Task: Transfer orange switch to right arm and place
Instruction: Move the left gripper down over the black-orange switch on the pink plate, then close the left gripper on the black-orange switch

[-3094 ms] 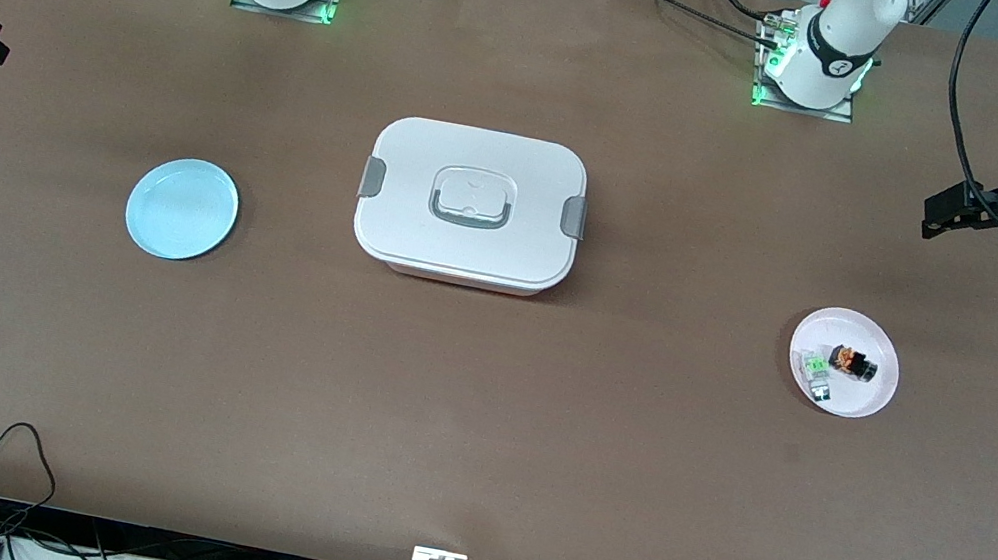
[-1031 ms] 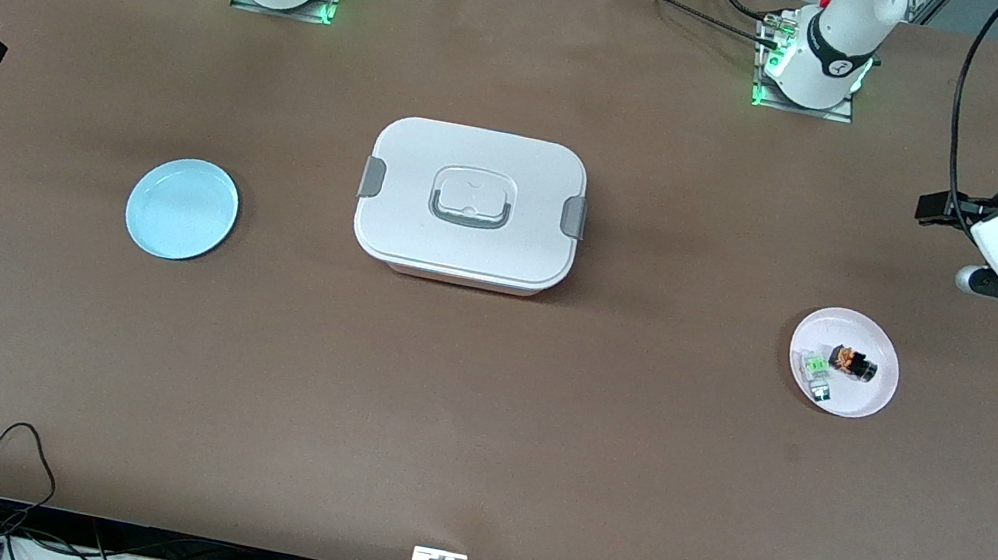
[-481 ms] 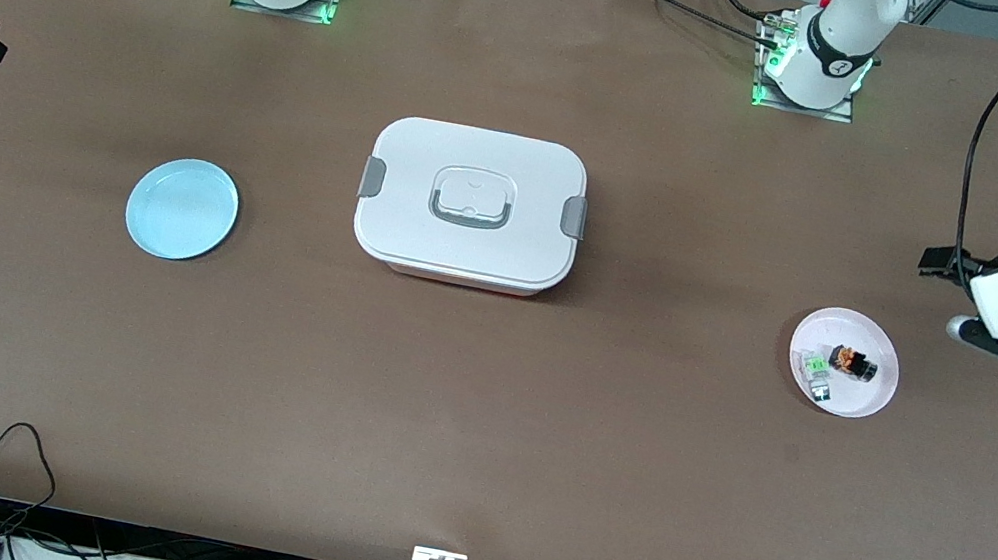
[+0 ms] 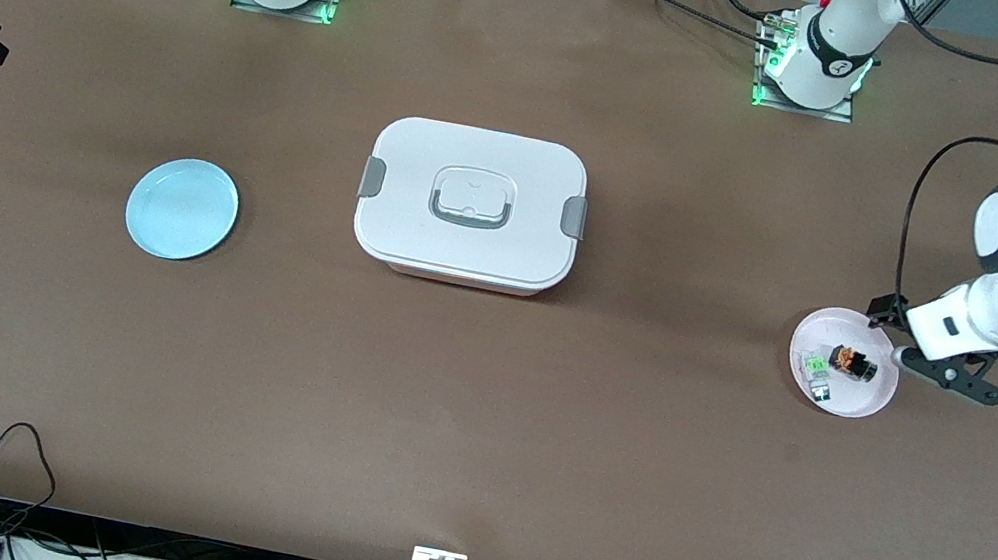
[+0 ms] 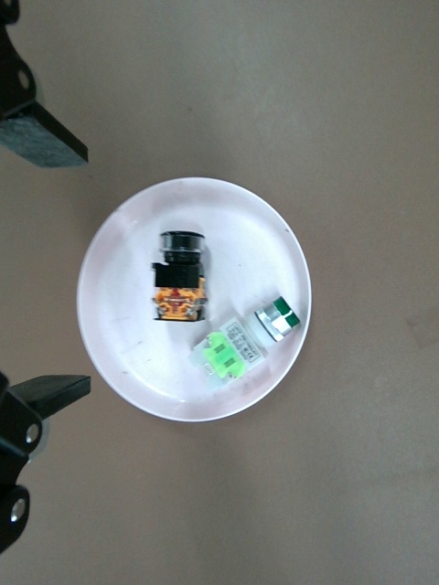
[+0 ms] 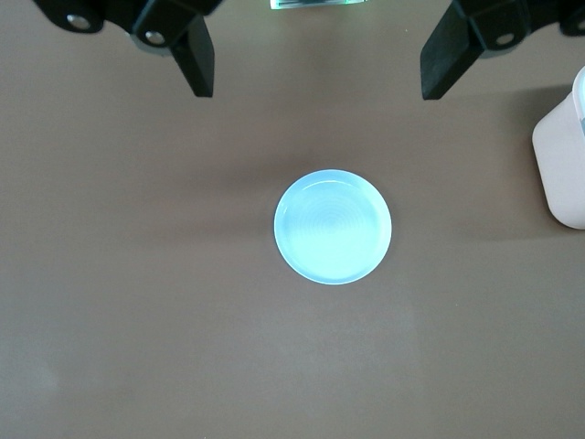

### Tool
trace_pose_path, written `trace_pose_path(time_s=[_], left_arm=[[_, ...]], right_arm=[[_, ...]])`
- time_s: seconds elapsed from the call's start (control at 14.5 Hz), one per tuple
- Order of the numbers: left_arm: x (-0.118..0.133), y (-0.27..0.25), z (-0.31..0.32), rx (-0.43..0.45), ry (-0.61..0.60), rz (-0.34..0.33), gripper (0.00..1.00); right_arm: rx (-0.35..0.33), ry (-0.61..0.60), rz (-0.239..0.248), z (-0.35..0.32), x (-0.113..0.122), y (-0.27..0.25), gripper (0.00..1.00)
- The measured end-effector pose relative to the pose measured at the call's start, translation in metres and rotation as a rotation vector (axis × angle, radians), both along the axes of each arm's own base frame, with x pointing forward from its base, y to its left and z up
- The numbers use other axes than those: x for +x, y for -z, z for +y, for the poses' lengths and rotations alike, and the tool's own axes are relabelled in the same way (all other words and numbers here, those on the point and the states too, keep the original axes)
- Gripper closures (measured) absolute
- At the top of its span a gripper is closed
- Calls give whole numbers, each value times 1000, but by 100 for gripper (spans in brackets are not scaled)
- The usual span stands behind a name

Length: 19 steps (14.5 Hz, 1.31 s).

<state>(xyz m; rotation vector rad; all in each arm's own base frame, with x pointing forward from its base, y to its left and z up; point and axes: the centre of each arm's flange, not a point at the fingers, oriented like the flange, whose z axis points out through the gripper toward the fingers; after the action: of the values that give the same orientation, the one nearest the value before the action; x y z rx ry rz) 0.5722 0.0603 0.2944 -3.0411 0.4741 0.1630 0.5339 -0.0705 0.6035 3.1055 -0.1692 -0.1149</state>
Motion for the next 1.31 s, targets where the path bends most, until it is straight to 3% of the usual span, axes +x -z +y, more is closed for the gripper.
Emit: trace_pose_path(time_s=[0.62, 1.31], left_arm=[[-5, 84, 15, -29, -28, -82, 0], [-11, 106, 13, -36, -26, -76, 0]], right_arm=[[0, 0, 4, 0, 1, 2, 0], [0, 6, 25, -2, 6, 13, 0]])
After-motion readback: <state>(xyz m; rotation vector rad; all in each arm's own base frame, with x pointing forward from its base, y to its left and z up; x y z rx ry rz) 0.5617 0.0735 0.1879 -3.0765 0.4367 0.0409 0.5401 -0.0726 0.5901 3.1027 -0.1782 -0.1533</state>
